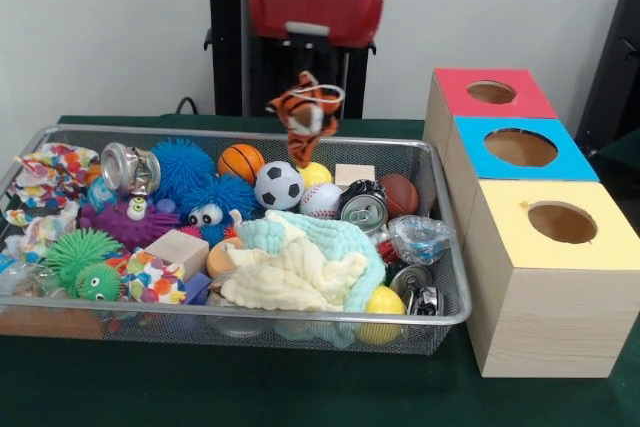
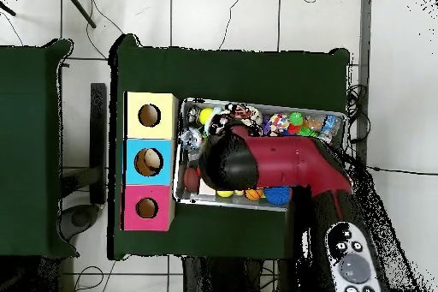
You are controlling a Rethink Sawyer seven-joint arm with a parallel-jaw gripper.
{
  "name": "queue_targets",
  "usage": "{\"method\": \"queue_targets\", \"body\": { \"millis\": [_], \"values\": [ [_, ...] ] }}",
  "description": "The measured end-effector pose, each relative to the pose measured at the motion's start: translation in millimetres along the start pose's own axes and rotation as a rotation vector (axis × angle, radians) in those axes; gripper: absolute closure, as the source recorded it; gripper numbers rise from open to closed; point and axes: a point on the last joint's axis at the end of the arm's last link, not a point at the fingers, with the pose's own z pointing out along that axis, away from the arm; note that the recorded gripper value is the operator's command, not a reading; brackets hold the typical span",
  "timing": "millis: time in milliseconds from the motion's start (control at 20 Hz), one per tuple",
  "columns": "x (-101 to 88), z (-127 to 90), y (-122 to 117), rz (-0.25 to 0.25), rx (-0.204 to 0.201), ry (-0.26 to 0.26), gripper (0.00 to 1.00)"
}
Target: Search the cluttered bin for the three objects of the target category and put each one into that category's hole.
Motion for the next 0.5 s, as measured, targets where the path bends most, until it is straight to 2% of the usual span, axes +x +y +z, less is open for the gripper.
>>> {"method": "queue_targets", "body": {
  "millis": [150,300,500],
  "values": [
    [13.4,-9,33,-0.043,-0.012,0.001,1.00],
    [24.6,-14,53,-0.069,-0.022,0.007,1.00],
    [54.7,-23,84,-0.111,-0.039,0.037,1.00]
  ]
}}
